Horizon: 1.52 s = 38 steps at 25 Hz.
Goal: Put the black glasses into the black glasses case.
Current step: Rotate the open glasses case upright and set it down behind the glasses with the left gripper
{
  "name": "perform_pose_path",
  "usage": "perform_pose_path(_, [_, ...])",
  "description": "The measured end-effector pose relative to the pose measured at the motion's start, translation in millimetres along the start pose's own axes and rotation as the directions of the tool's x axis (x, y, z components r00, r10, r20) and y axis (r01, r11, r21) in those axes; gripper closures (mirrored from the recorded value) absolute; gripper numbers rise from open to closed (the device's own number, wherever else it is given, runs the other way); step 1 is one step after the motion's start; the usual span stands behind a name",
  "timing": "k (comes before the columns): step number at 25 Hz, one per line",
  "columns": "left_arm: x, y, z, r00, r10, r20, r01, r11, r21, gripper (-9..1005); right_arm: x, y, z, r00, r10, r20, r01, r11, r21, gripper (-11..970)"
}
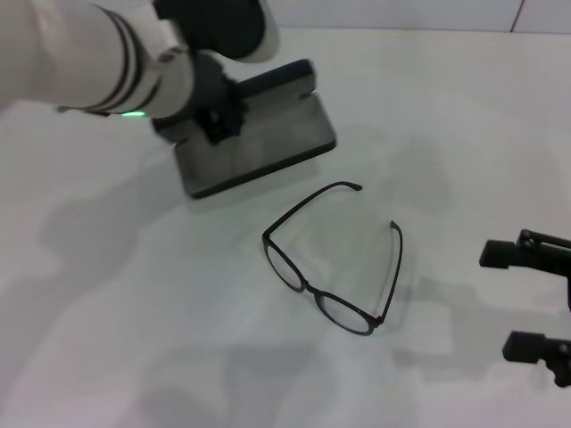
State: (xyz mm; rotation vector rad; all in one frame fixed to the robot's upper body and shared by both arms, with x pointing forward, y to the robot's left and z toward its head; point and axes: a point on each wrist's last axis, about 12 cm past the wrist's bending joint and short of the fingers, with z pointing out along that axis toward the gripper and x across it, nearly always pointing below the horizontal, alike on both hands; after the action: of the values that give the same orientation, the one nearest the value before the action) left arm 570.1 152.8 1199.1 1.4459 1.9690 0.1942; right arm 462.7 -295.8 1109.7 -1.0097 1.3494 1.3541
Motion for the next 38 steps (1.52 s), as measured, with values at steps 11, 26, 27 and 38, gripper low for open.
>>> perform_pose_path(11, [-15.6,-19.9,60.8,0.949,0.285,0.131,-0.269,0.955,-0.127,786,10.1,11.2,-6.5,0.999,0.043,0.027,-0.043,0.999,0.013,83])
perform_pose_path(26, [-23.3,-41.2,81.3,0.913,0.392,0.108,-0.387,0.92,-0.065,780,8.6,6.7,-5.8,0.999,0.037,0.024,-0.037,0.999,0.028,90])
perform_pose_path(27, [-22.7,-41.7,81.5,0.914,0.392,0.107,-0.388,0.92,-0.063,780,8.6,6.2,-5.9,0.999,0.036,0.023,-0.037,0.999,0.032,90])
perform_pose_path(38, [-24.7,-50.0,83.2,0.9,0.421,0.11,-0.419,0.907,-0.048,776,6.9,2.2,-4.2,0.999,0.029,0.018,-0.03,0.999,0.039,91])
